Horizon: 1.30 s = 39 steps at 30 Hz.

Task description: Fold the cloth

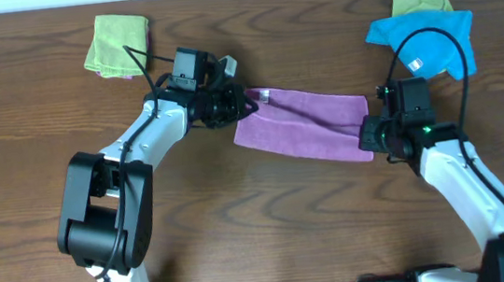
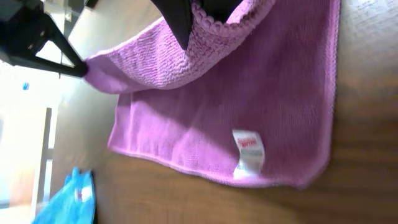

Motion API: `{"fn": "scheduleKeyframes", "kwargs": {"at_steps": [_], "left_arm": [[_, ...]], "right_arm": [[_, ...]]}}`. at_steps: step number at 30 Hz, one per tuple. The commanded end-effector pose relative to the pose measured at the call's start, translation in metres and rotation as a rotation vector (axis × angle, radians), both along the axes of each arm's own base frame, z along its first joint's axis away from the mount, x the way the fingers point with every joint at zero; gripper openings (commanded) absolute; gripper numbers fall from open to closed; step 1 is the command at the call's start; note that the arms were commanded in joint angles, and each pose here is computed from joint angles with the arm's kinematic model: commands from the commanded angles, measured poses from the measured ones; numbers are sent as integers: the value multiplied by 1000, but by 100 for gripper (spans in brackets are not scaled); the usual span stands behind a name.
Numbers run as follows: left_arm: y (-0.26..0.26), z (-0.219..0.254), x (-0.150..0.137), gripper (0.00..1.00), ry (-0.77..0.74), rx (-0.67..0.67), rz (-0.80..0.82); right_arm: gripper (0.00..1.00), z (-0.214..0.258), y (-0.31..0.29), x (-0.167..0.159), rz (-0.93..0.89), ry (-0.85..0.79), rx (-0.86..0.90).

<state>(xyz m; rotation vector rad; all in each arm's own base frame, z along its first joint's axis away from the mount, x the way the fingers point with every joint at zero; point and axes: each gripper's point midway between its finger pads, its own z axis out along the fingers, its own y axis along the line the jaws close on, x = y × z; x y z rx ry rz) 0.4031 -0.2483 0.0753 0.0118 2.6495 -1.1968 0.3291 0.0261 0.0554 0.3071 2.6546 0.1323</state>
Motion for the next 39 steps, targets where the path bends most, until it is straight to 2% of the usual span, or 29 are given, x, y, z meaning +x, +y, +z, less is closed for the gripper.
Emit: {"fn": "scheduleKeyframes", "kwargs": {"at_steps": [1, 8, 15, 30, 39], "left_arm": [[5, 10, 16, 6, -29, 14, 78], [16, 6, 31, 6, -80, 80, 138], [18, 5, 45, 6, -135, 95, 168], [16, -51, 50, 6, -80, 117, 163], [17, -53, 54, 6, -99, 124, 171]], "right_arm": [[1, -5, -6, 6, -31, -7, -23], [1, 2, -10, 27, -47, -93, -41], [1, -9, -10, 34, -47, -93, -41], [1, -10, -18, 40, -74, -114, -87], [1, -30, -20, 47, -80, -98, -99]]}}
